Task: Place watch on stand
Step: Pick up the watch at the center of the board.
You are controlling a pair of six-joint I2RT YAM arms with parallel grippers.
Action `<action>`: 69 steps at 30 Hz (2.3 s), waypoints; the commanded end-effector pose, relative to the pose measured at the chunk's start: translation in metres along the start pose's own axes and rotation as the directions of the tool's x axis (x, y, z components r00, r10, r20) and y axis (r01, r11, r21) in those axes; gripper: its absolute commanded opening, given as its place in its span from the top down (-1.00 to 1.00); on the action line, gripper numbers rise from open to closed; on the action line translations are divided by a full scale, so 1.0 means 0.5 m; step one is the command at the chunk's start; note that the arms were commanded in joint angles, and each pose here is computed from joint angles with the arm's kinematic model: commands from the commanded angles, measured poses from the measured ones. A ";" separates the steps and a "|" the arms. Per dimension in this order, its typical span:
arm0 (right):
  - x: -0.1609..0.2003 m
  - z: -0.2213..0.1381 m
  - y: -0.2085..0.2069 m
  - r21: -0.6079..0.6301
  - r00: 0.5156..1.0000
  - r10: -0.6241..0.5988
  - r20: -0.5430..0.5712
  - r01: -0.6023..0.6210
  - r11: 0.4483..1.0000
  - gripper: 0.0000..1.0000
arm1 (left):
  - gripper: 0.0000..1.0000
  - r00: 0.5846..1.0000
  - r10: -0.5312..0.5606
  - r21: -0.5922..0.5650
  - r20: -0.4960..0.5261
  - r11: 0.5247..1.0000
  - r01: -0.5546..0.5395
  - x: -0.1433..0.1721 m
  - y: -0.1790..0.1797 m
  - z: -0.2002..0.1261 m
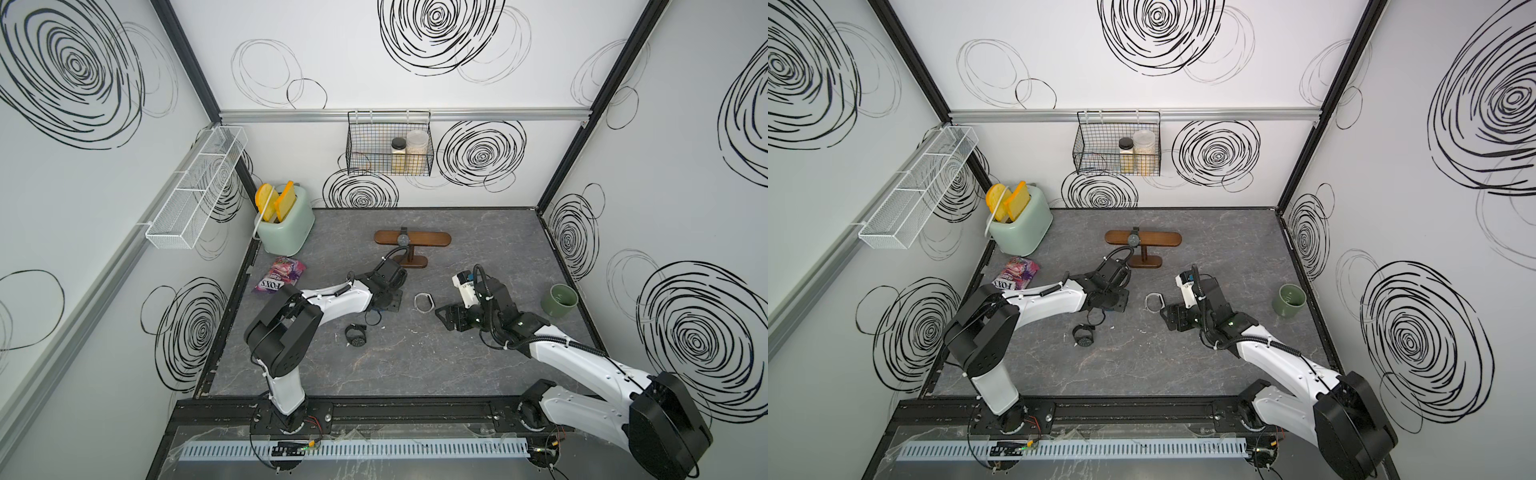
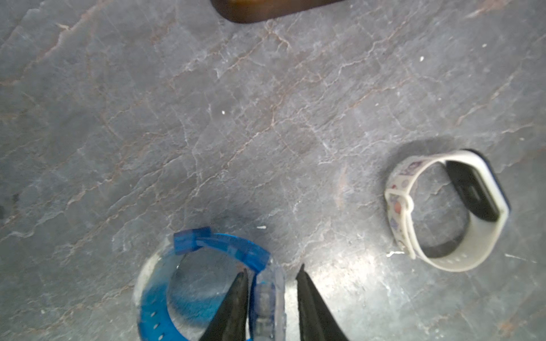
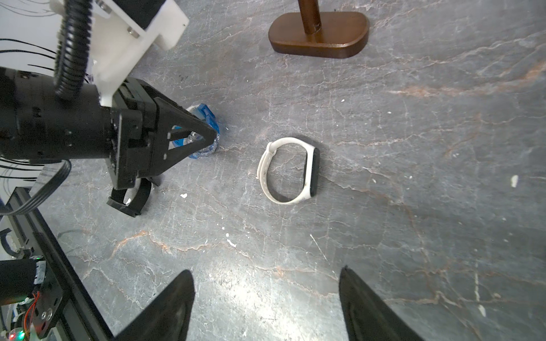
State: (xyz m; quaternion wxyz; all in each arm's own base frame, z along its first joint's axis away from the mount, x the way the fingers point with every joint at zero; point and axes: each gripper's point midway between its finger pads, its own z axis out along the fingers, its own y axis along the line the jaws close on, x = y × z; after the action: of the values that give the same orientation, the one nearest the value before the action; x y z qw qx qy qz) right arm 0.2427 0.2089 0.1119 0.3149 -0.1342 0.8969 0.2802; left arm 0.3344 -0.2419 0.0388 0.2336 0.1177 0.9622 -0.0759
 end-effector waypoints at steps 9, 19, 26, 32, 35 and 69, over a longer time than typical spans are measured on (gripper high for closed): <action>-0.007 0.001 0.014 -0.038 1.000 0.013 0.000 -0.013 0.999 -0.57 | 0.74 1.000 0.009 0.010 0.007 1.000 -0.009 0.015 -0.002 0.005; -0.069 0.014 0.054 -0.121 0.996 -0.043 0.082 0.053 0.991 -0.56 | 1.00 0.997 -0.041 0.116 0.069 0.993 0.033 0.005 -0.011 -0.074; -0.186 0.052 0.080 -0.190 0.993 -0.070 0.090 0.086 0.978 -0.55 | 1.00 0.971 -0.176 0.433 0.160 0.897 0.091 -0.074 -0.001 -0.252; -0.274 0.059 0.124 -0.360 0.985 -0.046 0.163 0.103 0.927 -0.48 | 1.00 0.958 -0.201 0.583 0.204 0.811 0.046 -0.100 0.016 -0.340; -0.282 0.055 0.148 -0.420 0.975 -0.069 0.209 0.154 0.894 -0.47 | 1.00 0.951 -0.212 0.602 0.224 0.798 0.036 -0.103 0.028 -0.357; -0.223 0.086 0.334 -0.648 0.956 -0.046 0.291 0.232 0.726 -0.06 | 1.00 0.852 -0.462 0.898 0.244 0.440 -0.018 -0.134 0.015 -0.484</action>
State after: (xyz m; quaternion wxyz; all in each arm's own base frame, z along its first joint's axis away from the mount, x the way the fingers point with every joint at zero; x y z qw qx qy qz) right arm 0.2769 0.3687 0.2045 0.3549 -0.2664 0.6979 0.5621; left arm 0.2891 -0.2013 0.2677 0.3239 0.0653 0.7252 -0.6041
